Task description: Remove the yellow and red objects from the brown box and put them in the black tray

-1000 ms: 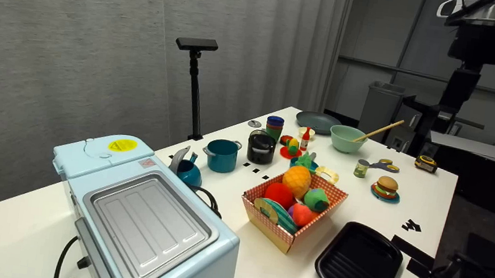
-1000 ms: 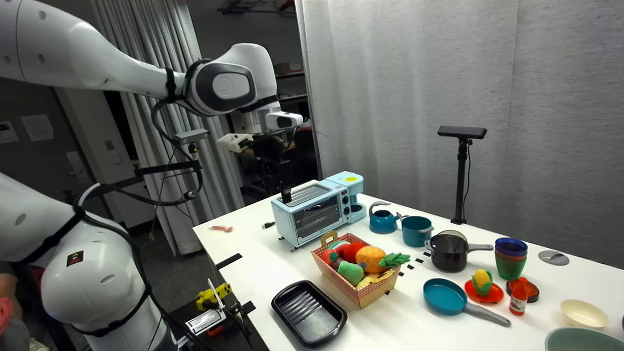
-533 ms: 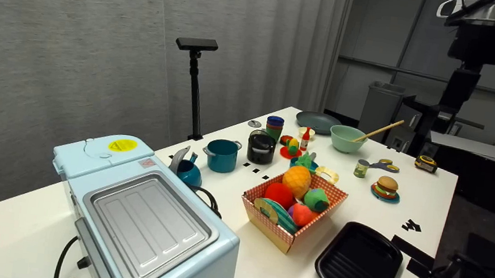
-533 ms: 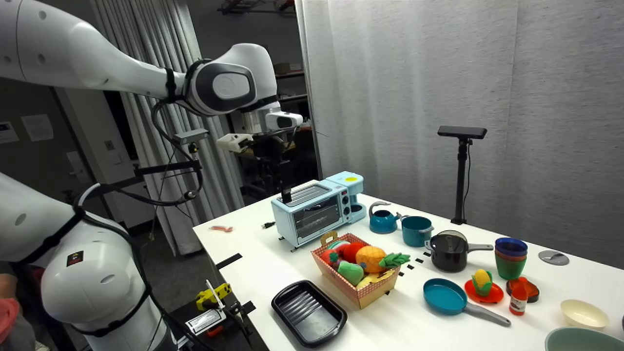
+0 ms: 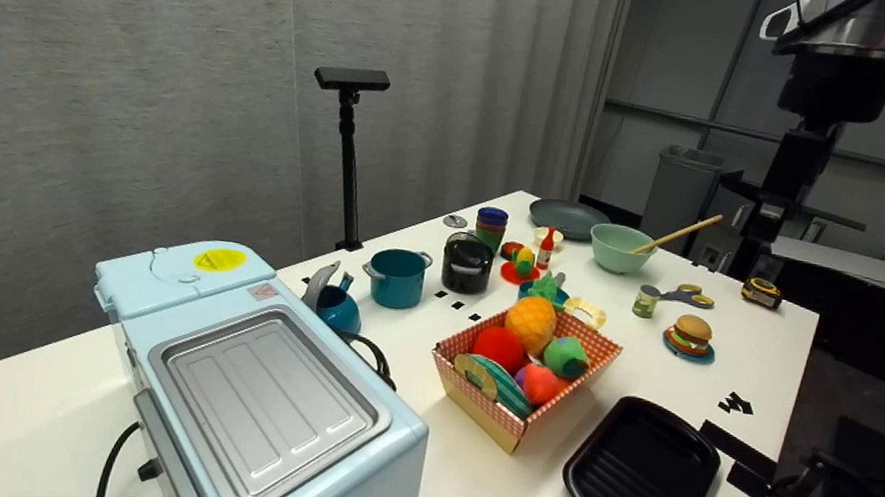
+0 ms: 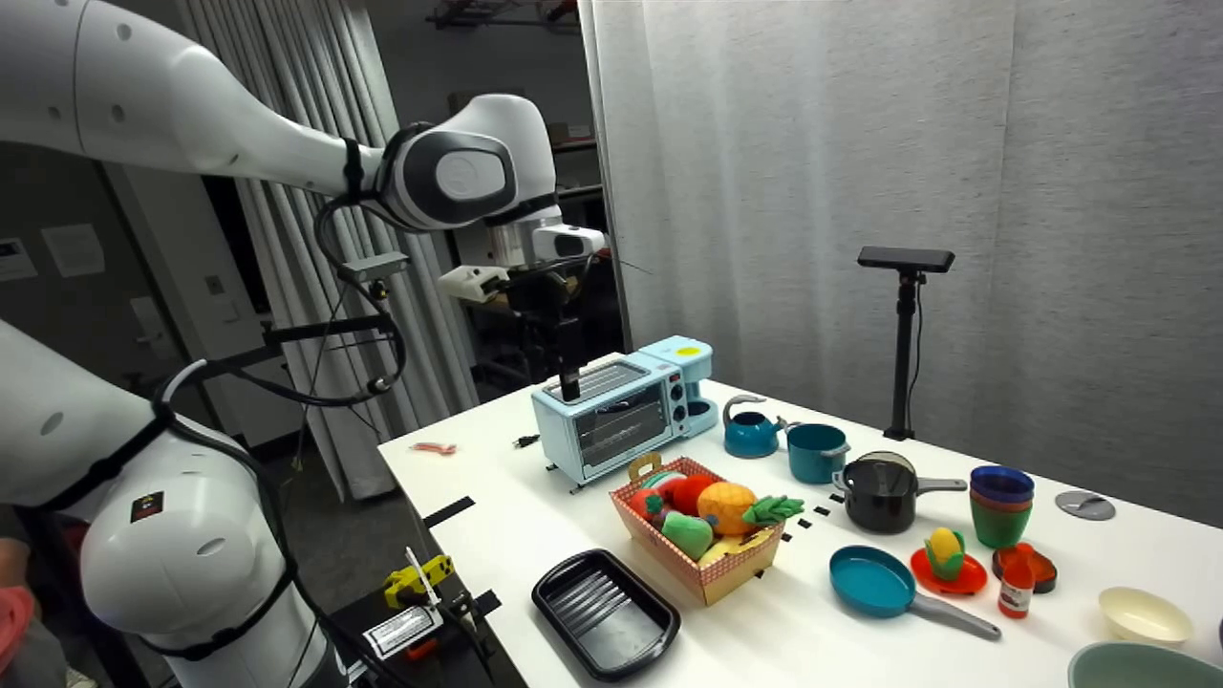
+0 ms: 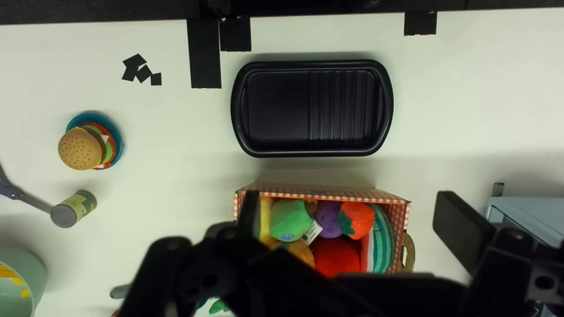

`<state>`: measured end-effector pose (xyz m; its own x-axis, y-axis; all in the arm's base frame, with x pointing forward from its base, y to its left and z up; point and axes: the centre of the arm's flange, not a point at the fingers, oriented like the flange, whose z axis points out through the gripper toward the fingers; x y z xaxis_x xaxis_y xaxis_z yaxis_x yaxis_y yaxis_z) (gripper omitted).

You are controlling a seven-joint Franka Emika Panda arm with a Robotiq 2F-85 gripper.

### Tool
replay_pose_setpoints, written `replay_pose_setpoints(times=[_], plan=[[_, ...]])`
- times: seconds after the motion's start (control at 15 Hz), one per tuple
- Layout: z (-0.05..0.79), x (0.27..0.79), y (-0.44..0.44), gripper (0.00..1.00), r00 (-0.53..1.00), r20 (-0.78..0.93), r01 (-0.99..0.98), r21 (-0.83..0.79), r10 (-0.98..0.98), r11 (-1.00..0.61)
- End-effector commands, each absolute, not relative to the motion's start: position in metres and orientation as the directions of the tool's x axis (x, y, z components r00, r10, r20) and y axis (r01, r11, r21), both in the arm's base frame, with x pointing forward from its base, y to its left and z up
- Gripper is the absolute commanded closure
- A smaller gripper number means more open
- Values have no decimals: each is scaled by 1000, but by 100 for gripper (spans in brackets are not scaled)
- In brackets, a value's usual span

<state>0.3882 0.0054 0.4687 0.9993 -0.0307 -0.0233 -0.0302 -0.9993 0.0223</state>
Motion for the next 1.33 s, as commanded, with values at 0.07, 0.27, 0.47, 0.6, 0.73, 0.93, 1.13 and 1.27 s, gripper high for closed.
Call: replay_pose_setpoints(times=[0.07, 0.27, 0.47, 0.6, 0.73, 0.93, 1.13, 1.27], plan=[[468, 389, 6, 0, 999, -24, -31, 22, -31, -999], [459, 400, 6, 0, 998, -38, -56, 14, -57, -998], [447, 421, 11, 0, 993, -29, -113, 7, -113, -994], [440, 438, 13, 0, 984, -10, -178, -14, -178, -984], [440, 421, 11, 0, 989, -3, -149, -5, -149, -989], [432, 436, 13, 0, 983, 9, -184, -14, -185, -983], [433, 439, 13, 0, 982, 10, -188, -15, -188, -982], [422, 451, 14, 0, 975, -6, -224, -39, -224, -974]])
